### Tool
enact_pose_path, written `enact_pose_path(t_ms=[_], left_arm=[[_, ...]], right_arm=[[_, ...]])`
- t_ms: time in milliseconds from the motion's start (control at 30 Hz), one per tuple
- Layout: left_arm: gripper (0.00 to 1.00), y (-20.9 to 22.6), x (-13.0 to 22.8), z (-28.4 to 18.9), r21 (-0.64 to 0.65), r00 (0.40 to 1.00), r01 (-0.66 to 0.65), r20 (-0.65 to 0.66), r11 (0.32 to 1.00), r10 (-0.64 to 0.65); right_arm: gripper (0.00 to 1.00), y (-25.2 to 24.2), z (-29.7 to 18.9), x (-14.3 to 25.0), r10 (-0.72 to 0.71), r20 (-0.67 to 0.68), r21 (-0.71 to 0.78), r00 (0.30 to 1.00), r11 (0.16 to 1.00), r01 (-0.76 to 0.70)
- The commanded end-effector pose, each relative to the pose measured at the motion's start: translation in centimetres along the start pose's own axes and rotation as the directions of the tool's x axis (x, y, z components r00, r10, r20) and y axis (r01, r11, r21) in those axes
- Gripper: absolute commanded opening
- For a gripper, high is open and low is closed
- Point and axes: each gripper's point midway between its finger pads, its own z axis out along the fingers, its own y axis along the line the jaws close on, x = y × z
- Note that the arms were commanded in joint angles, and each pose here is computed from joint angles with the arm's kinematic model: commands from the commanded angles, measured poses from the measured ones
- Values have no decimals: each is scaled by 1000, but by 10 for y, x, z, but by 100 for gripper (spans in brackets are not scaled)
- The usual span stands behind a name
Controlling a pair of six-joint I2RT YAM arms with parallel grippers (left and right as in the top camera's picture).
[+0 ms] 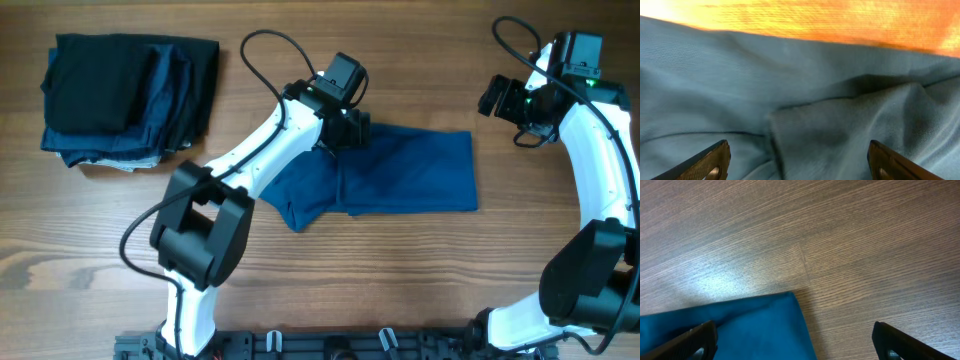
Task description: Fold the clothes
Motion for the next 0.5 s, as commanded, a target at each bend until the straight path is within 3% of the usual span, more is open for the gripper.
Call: enact_pose_path(t_ms=[0,233,467], left_arm=[[88,-7,17,27,64,995,-1,-97,998,7],[68,-6,13,27,69,996,2,-84,998,4],[65,-15,3,9,97,999,-9,-37,995,12]], right_arm=[[100,-2,2,-2,-2,5,16,1000,1000,2],[100,-2,2,-2,-2,5,16,1000,1000,2],[100,-2,2,-2,-2,5,16,1000,1000,2]])
